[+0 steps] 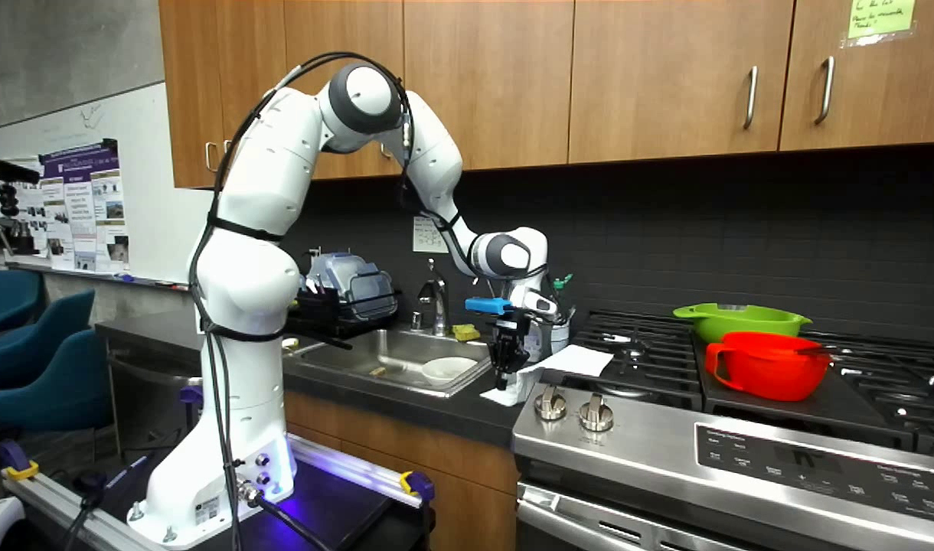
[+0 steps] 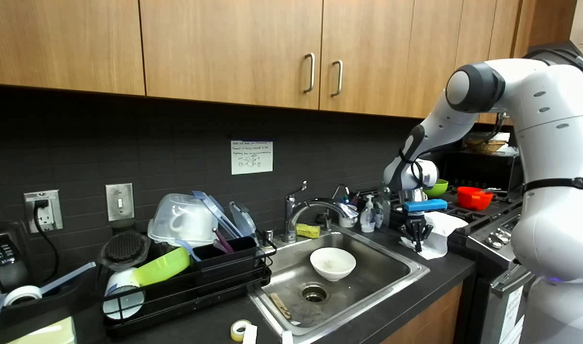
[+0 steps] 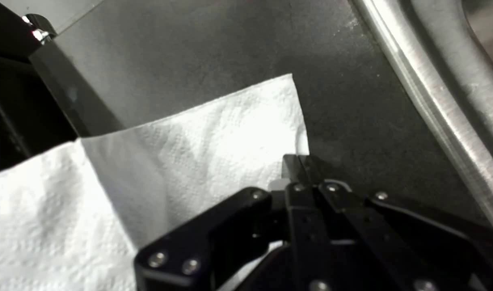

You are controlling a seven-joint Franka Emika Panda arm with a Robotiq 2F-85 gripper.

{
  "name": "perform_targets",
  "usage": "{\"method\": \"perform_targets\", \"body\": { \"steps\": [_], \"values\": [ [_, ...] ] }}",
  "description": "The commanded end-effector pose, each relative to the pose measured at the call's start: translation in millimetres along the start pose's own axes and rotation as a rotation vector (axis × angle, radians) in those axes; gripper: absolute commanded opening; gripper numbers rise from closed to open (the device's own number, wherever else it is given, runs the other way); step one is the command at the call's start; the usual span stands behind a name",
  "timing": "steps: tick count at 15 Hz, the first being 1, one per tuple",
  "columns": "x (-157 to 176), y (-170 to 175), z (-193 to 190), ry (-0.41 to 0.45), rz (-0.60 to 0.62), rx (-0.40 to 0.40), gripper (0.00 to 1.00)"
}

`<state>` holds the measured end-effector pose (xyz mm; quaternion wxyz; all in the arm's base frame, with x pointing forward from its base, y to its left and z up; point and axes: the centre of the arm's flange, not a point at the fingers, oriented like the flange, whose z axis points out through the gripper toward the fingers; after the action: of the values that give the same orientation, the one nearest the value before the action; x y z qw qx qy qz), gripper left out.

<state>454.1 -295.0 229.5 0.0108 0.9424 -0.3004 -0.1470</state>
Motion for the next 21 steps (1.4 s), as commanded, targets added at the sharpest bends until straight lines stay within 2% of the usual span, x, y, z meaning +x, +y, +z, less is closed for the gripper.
{"method": "perform_targets", "body": {
  "steps": [1, 10, 21],
  "values": [
    [-2, -1, -2, -0.006, 0.000, -0.002, 0.00],
    [-22, -19, -28, -0.004, 0.009, -0.031, 0.00],
    [-47, -39, -71, 0.055, 0.007, -0.037, 0.00]
  ]
}}
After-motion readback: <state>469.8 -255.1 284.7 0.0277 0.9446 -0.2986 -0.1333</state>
